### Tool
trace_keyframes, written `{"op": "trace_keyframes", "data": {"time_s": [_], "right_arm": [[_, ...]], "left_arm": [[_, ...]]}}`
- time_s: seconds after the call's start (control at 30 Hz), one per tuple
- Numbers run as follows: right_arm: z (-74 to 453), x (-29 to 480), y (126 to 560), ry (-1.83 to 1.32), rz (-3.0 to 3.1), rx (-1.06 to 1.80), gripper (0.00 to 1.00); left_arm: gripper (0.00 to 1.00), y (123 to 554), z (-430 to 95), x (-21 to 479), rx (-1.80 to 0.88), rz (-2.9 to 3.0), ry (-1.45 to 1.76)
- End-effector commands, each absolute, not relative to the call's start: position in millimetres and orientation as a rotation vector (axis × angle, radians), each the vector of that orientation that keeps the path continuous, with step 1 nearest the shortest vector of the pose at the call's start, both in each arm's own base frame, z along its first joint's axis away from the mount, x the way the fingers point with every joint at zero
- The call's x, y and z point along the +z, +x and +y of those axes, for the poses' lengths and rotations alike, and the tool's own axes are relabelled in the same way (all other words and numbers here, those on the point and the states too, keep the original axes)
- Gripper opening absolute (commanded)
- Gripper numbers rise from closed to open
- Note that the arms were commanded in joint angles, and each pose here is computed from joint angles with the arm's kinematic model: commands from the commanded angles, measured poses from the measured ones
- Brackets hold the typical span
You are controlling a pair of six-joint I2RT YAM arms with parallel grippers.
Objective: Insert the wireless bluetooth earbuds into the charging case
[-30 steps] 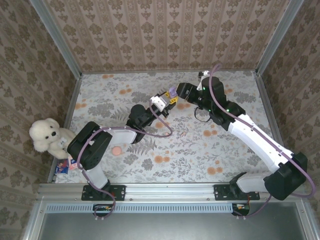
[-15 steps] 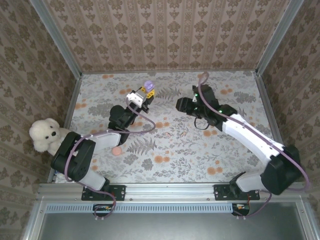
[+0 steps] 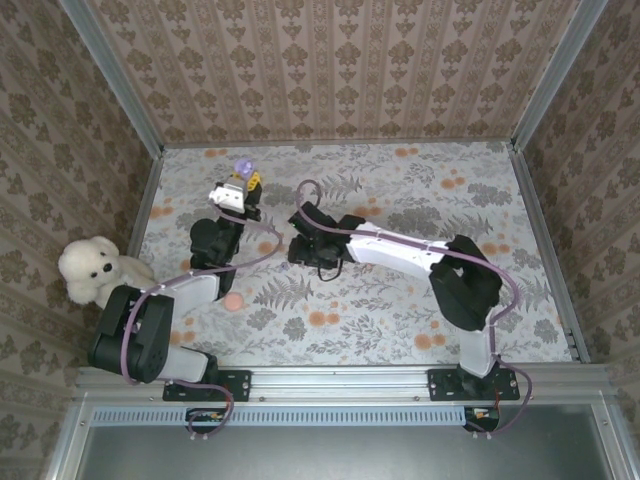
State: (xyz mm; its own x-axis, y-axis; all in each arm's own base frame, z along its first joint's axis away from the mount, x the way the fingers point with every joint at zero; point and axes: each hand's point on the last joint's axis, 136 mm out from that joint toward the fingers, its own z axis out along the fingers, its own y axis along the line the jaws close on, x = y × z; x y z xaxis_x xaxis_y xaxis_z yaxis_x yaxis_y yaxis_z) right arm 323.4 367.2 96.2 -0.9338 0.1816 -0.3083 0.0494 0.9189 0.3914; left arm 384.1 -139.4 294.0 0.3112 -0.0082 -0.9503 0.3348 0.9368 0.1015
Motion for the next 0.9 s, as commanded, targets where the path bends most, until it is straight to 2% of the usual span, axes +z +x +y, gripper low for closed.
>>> {"op": "trace_keyframes", "data": {"time_s": [0.0, 0.3, 0.87], "right_arm": [[367.4, 89.9, 325.6, 0.319, 2.752, 0.392, 0.56], [385.0, 53.0, 320.4, 0.419, 2.814, 0.16, 0.54], [406.6, 30.8, 333.5, 0.382, 2.839, 0.098, 0.51]], "left_arm": [[0.0, 384.3, -111.6, 305.8, -0.191, 1.22, 0.175], [0.0, 390.7, -77.8, 308.8, -0.144, 1.225, 0.045], [0.0, 391.4, -56.3, 305.7, -0.132, 1.23, -0.018]]}}
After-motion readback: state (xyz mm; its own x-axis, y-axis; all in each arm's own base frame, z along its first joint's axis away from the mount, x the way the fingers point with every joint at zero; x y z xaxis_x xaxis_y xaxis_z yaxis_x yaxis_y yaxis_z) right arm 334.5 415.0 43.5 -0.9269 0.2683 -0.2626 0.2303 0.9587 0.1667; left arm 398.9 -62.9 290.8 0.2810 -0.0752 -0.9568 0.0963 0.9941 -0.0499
